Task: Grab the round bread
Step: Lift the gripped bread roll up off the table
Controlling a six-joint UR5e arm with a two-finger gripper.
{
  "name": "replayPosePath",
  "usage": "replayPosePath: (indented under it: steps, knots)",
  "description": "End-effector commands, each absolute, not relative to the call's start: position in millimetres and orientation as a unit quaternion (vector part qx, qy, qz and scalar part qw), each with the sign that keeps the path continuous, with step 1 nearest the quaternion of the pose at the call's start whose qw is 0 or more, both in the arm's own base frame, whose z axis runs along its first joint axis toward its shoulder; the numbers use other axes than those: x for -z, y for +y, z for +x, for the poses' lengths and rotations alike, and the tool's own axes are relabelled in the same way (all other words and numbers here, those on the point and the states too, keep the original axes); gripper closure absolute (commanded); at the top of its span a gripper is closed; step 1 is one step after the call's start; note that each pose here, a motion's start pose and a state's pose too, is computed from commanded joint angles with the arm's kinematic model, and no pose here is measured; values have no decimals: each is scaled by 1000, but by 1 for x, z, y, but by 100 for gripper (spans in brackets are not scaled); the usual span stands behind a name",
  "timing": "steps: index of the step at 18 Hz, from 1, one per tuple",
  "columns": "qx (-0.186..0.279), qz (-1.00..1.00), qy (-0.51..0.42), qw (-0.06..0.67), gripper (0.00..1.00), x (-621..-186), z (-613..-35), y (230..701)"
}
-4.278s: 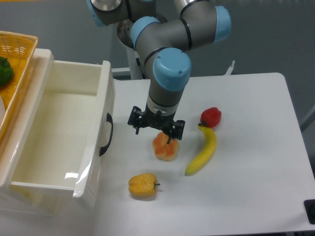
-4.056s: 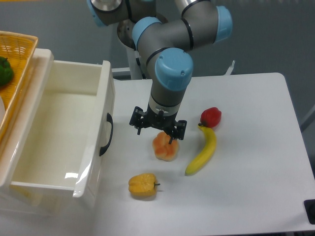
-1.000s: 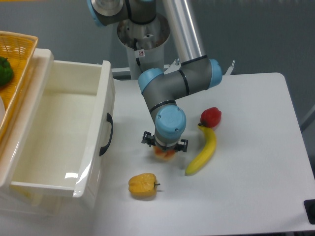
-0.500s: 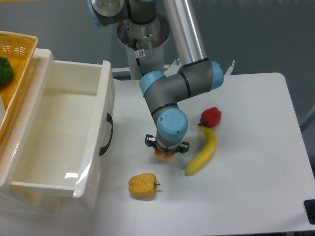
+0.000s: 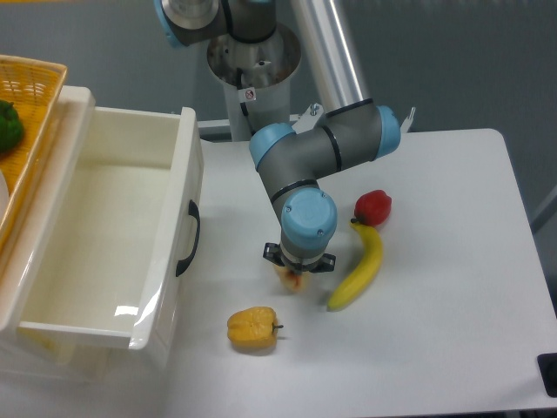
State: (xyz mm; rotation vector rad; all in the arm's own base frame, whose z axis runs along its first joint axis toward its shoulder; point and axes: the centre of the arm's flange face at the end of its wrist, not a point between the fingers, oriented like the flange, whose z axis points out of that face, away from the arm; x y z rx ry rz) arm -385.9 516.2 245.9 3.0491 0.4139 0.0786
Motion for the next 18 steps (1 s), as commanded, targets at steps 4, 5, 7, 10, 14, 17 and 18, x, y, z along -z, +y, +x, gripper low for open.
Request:
replayPosePath:
  steps: [4,5,7,10,14,17,18]
  knots:
    - [-21,990,135,23,87,-266,-386,513]
    - [-18,991,135,20,87,-272,-388,515]
    - [-18,991,135,15,87,-284,-389,517]
    - [-41,991,130,16,87,-302,-386,519]
    - [-60,995,77,2,87,-331,-375,514]
    - [-68,995,59,-30,87,-359,-364,512]
    - [-72,995,59,-41,87,-365,-361,512]
